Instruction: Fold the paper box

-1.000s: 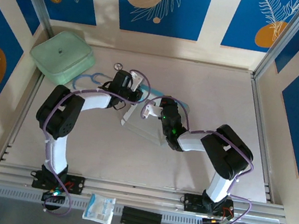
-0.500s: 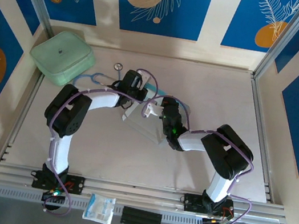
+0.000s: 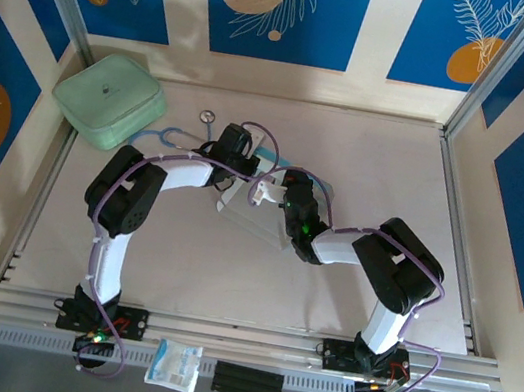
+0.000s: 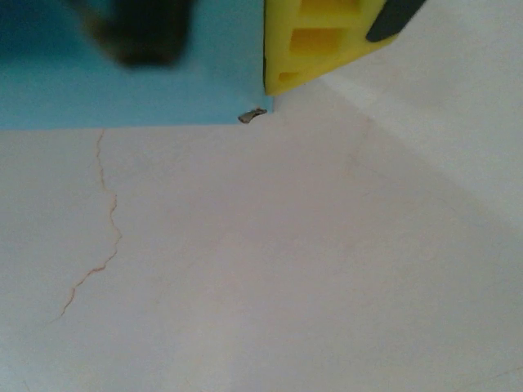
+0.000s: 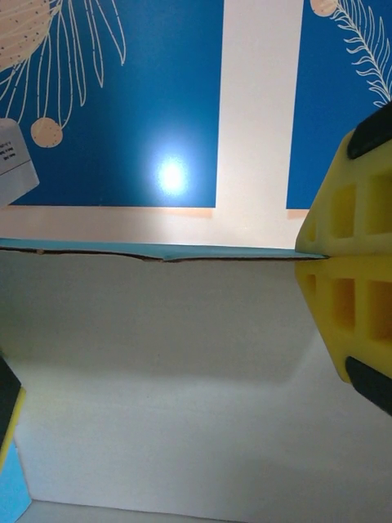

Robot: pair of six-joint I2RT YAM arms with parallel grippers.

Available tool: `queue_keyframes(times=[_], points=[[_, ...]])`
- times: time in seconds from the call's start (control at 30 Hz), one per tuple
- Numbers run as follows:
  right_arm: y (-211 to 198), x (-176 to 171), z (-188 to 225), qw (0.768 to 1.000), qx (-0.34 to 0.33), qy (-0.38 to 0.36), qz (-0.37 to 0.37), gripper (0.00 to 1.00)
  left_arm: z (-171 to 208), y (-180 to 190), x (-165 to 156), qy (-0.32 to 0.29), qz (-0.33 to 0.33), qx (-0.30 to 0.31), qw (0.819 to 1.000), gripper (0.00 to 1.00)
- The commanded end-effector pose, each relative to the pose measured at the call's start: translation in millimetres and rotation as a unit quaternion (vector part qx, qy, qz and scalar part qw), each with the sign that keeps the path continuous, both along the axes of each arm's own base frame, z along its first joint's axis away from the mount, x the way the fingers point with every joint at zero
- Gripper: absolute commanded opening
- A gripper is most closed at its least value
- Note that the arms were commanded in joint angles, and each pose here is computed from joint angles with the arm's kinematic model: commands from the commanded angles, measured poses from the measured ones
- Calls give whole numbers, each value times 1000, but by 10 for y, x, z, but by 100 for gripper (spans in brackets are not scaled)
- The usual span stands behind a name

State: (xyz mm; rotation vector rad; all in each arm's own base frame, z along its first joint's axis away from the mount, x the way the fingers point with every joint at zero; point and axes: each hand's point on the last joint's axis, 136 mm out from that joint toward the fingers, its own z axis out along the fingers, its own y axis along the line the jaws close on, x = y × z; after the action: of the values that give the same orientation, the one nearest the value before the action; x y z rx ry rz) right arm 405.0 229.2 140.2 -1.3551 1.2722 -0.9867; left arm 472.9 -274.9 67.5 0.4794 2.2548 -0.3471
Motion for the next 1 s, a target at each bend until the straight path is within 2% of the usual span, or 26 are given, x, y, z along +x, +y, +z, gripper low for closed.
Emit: queue_keyframes(times=[0.0,0.2,0.3,0.37,0.4,0.6,0.67,0.73,0.77,0.83,0.97], points=[[191,-131,-256,998,-16,44,51,0,-191,66,-121,37,6,9,999,24],[187,-137,-265,998,-16,45,51,0,108,91,-100,14,2,-12,1000,23],[189,-137,-262,998,-16,44,51,0,153,107,-81,11,0,-17,1000,12],[191,-136,-269,998,-17,45,51,0,148,99,-73,14,-4,-22,1000,1],[193,-134,-265,998,-17,45,51,0,132,99,-71,16,-4,-21,1000,0],[188,-147,-280,997,-19,47,51,0,96,113,-96,22,2,-24,999,2],[191,-145,-265,998,-17,46,51,0,143,118,-103,19,3,-29,999,19],[188,-143,-265,998,-17,46,51,0,220,128,-89,13,4,-32,999,21],[192,-143,-267,997,-18,46,51,0,252,131,-84,11,4,-35,999,19],[197,-144,-256,997,-17,46,52,0,322,138,-61,8,4,-44,999,2],[198,-144,-268,997,-17,48,52,0,354,129,-51,9,0,-53,999,0]])
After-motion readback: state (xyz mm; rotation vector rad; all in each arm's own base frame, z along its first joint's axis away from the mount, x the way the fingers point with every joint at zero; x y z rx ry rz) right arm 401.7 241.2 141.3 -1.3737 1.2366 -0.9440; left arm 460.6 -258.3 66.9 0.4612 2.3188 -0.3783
